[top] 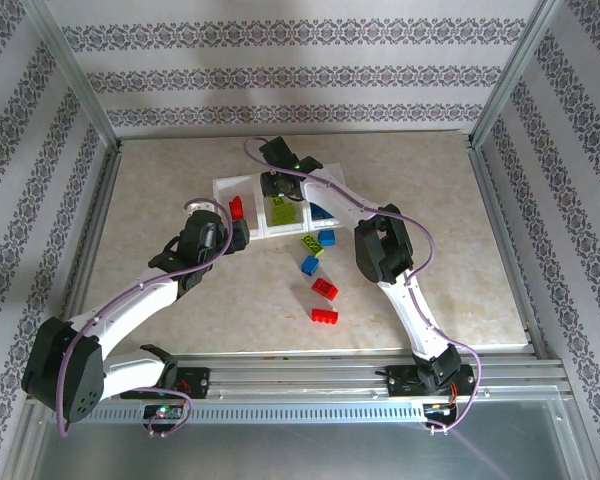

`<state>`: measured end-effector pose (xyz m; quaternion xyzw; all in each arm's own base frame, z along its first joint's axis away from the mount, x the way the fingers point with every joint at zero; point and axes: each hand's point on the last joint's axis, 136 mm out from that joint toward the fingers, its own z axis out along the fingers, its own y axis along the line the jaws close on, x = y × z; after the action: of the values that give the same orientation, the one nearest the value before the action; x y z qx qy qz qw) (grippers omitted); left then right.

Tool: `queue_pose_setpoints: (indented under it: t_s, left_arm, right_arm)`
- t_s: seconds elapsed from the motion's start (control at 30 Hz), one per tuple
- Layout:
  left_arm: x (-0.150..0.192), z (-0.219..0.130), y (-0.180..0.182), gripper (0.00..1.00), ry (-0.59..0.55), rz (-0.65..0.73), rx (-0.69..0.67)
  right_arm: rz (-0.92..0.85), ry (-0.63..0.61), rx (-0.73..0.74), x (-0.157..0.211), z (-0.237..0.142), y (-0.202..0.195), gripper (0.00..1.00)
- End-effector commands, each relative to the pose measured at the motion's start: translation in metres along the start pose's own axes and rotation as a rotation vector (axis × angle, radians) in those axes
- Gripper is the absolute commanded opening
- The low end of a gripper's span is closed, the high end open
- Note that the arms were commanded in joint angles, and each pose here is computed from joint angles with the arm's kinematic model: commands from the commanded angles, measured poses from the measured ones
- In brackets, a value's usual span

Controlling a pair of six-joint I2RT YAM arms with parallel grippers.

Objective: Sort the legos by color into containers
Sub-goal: Place the lego in the container, then pick up the lego from the middle-left of the table.

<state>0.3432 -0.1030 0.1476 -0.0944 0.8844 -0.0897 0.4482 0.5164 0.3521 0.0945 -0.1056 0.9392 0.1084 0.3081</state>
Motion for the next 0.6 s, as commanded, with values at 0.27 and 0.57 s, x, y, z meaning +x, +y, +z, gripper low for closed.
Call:
queue_pose_setpoints:
  t_s: [0.27,0.57]
  left_arm:
    - [-0.011,-0.003,-0.035,1.00,0.000,0.077,0.170]
    - [0.018,-0.009,-0.078,1.00,0.117,0.147,0.276]
  right_arm:
    - [0.079,-0.082,-0.001,-0.022,-0.075,-0.014,0.51]
    - [0.168,-0.082,0.120,0.016,-0.115,-0.069,0.92]
